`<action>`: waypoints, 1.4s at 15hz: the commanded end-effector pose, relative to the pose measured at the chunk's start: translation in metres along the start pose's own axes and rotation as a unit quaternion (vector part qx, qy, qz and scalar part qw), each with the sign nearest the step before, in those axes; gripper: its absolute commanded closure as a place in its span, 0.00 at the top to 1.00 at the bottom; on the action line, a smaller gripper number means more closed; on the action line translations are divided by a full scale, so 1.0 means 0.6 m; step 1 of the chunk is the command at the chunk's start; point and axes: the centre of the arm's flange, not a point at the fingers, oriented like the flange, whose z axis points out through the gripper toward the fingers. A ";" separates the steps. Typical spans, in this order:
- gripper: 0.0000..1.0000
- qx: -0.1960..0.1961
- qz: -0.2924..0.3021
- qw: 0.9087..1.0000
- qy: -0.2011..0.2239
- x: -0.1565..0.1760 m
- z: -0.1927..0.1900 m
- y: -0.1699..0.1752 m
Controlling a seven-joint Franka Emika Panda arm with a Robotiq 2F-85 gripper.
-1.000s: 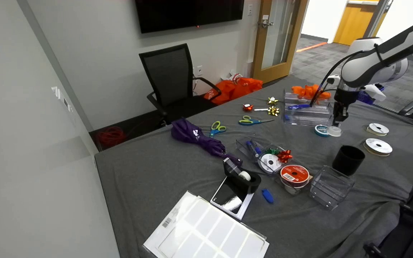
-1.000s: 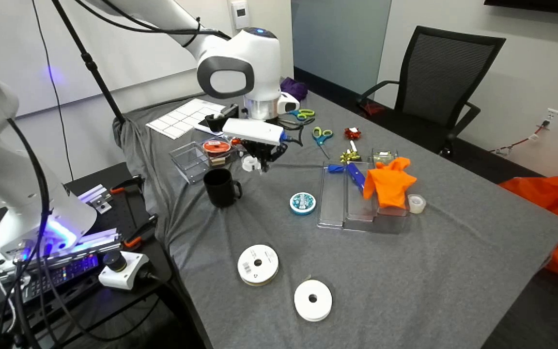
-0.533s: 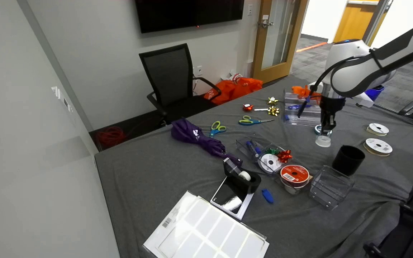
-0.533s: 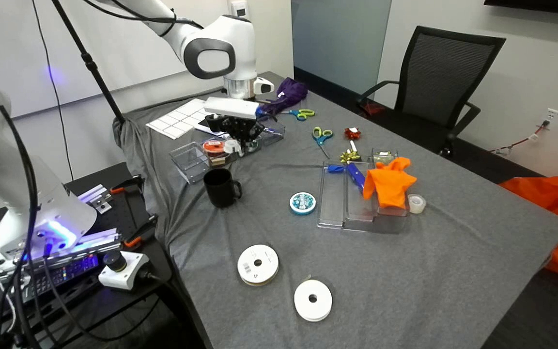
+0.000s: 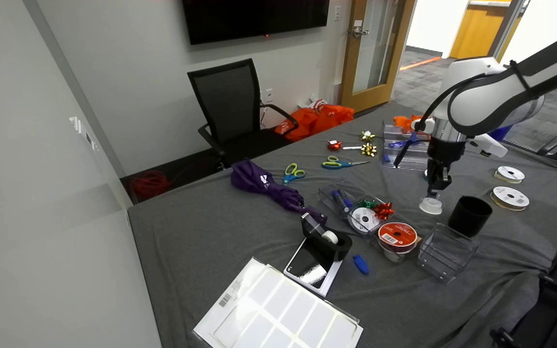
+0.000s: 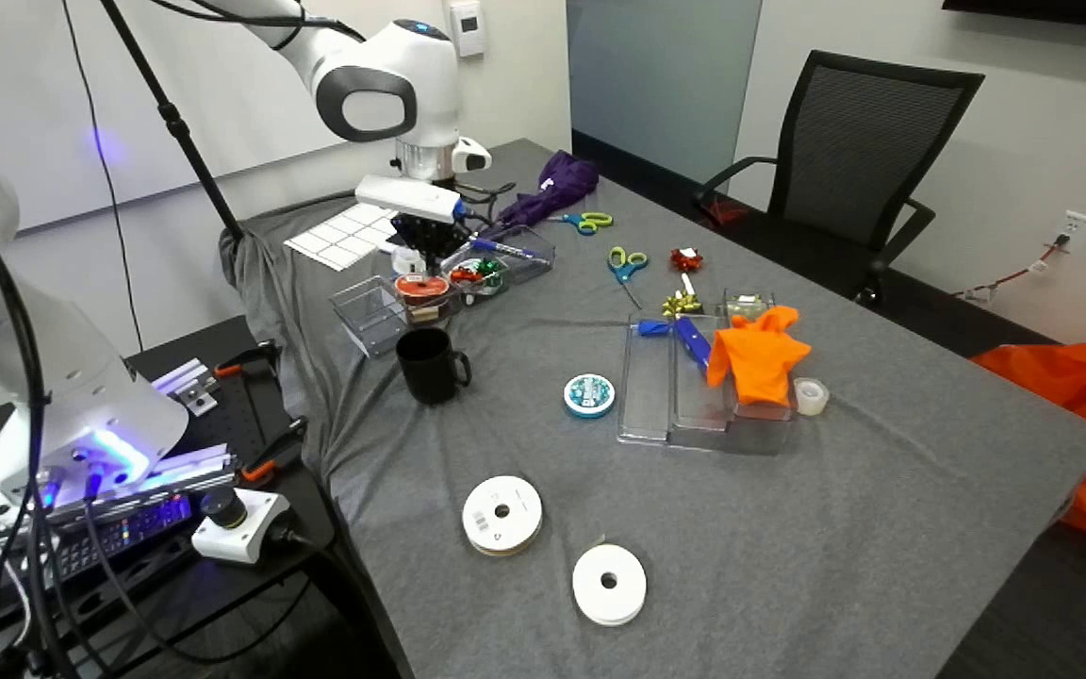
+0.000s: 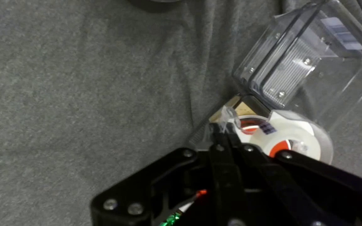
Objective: Pick up the clear cello tape and place it on the red ribbon in the clear container
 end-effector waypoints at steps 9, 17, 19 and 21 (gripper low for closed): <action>0.01 -0.002 0.029 0.999 -0.021 0.059 0.026 -0.021; 0.01 -0.005 0.099 0.993 -0.061 0.161 0.096 -0.048; 0.01 -0.008 0.104 0.992 -0.072 0.175 0.111 -0.049; 0.29 -0.005 0.096 0.991 -0.089 0.180 0.120 -0.051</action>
